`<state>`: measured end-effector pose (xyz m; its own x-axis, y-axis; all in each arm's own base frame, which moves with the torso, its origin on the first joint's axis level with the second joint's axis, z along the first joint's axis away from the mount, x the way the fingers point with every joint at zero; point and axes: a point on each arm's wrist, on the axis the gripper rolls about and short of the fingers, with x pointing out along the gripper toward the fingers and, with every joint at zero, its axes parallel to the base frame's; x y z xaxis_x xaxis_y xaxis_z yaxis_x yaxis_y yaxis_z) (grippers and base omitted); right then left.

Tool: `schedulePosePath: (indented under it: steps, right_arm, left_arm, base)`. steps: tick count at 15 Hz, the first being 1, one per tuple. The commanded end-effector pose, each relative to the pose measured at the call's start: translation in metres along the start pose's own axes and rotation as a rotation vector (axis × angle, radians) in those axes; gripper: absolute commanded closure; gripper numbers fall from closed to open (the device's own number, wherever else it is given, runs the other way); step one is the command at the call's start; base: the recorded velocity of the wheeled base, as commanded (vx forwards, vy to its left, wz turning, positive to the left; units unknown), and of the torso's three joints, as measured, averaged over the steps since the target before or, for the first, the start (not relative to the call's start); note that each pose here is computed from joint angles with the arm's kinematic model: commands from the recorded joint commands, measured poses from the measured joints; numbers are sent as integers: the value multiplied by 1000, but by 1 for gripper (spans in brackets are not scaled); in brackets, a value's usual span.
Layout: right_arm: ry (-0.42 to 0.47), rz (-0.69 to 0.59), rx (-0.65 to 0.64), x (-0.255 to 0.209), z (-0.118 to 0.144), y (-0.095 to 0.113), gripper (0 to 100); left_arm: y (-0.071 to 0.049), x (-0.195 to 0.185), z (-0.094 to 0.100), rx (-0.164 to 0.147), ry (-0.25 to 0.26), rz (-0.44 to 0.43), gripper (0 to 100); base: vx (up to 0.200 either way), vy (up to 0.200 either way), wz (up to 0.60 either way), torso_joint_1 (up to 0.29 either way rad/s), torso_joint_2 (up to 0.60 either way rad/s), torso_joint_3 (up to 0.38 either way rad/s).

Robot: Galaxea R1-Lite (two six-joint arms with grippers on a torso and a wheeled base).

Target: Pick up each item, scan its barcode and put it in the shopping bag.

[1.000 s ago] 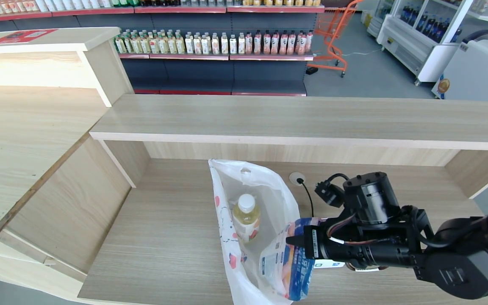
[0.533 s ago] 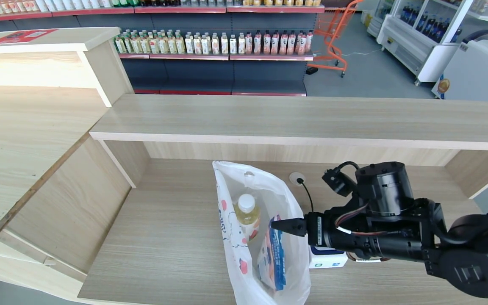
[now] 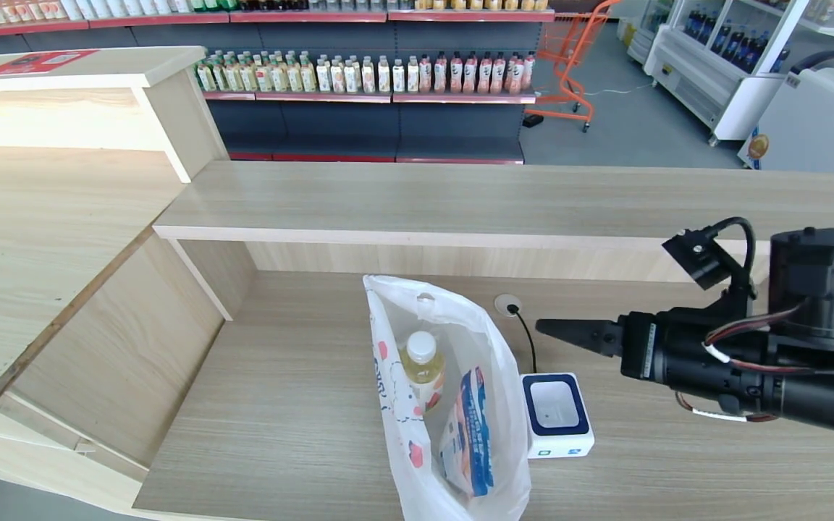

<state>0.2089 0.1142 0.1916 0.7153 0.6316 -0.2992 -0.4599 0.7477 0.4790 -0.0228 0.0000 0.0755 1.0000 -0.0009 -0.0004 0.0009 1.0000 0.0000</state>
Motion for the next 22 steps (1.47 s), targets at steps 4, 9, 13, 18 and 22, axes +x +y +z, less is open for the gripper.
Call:
schedulePosePath:
  steps: [4, 9, 13, 18, 22]
  right_arm:
    - [-224, -513, -299, -126, -28, -28, 0]
    - [-351, -587, -305, -184, -149, -38, 0]
    - [-422, -629, -348, -198, -184, -34, 0]
    - [-440, -648, -414, -201, -191, -34, 0]
    - [-473, -629, -426, -203, -193, -34, 0]
  left_arm:
    - [0, 0, 0, 0, 0, 1, 0]
    - [0, 0, 0, 0, 0, -1, 0]
    - [0, 0, 0, 0, 0, -1, 0]
    - [0, 0, 0, -2, 0, -1, 0]
    - [0, 0, 0, 0, 0, 1, 0]
  base:
    - [0, 0, 0, 0, 0, 0]
    - [0, 0, 0, 0, 0, 0]
    - [0, 0, 0, 0, 0, 0]
    - [0, 0, 0, 0, 0, 0]
    - [0, 0, 0, 0, 0, 0]
